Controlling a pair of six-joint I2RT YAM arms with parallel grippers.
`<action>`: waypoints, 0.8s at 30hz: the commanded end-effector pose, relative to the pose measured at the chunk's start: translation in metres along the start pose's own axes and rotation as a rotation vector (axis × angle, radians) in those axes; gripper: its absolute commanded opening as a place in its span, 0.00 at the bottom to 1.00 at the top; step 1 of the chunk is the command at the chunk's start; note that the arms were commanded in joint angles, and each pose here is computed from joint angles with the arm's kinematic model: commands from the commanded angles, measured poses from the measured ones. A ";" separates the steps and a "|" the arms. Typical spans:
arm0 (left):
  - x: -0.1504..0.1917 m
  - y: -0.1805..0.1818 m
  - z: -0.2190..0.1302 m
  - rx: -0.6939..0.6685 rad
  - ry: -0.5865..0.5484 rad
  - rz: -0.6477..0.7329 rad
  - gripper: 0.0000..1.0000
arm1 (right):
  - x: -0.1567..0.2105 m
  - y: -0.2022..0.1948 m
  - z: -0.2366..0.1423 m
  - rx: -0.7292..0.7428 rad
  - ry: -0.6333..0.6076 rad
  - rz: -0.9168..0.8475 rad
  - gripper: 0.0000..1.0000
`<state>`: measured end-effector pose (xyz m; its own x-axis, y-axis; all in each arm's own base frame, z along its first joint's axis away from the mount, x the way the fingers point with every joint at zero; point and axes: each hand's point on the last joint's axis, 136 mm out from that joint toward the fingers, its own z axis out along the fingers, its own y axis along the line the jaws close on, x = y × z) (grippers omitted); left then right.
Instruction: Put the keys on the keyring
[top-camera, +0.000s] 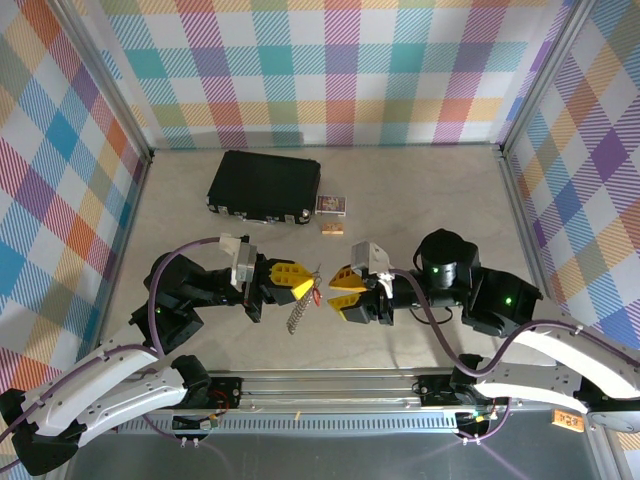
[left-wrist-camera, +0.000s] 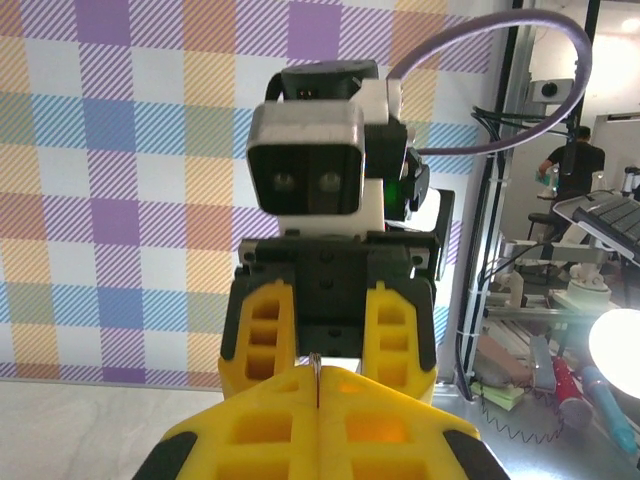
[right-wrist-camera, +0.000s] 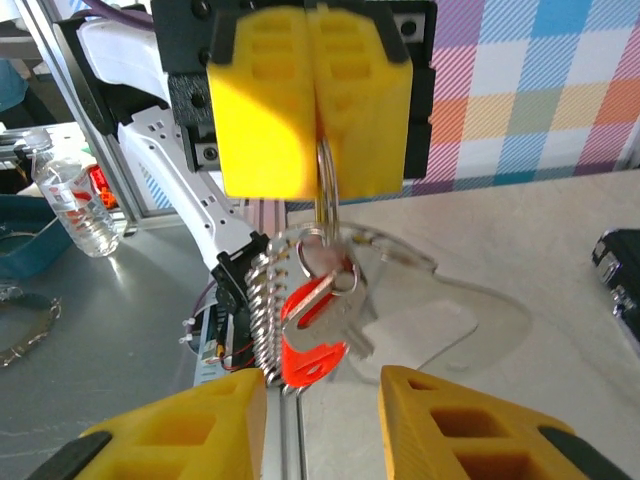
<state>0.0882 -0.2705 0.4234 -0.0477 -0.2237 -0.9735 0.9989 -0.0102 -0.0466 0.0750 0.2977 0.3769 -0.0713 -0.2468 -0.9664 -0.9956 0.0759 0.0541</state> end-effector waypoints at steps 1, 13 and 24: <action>-0.015 -0.005 -0.003 0.004 -0.063 0.039 0.00 | -0.016 0.007 -0.005 -0.027 -0.077 0.017 0.33; -0.014 -0.003 -0.001 0.006 -0.068 0.024 0.00 | -0.014 0.004 0.004 -0.030 -0.085 0.025 0.42; -0.012 -0.002 0.001 0.007 -0.065 0.019 0.00 | -0.011 0.000 0.014 -0.026 -0.075 0.034 0.40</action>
<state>0.0933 -0.2729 0.4212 -0.0666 -0.2313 -0.9706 0.9976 0.0004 -0.0686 0.0781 0.3094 0.3819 -0.0975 -0.1918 -0.9766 -0.9939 0.0691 0.0857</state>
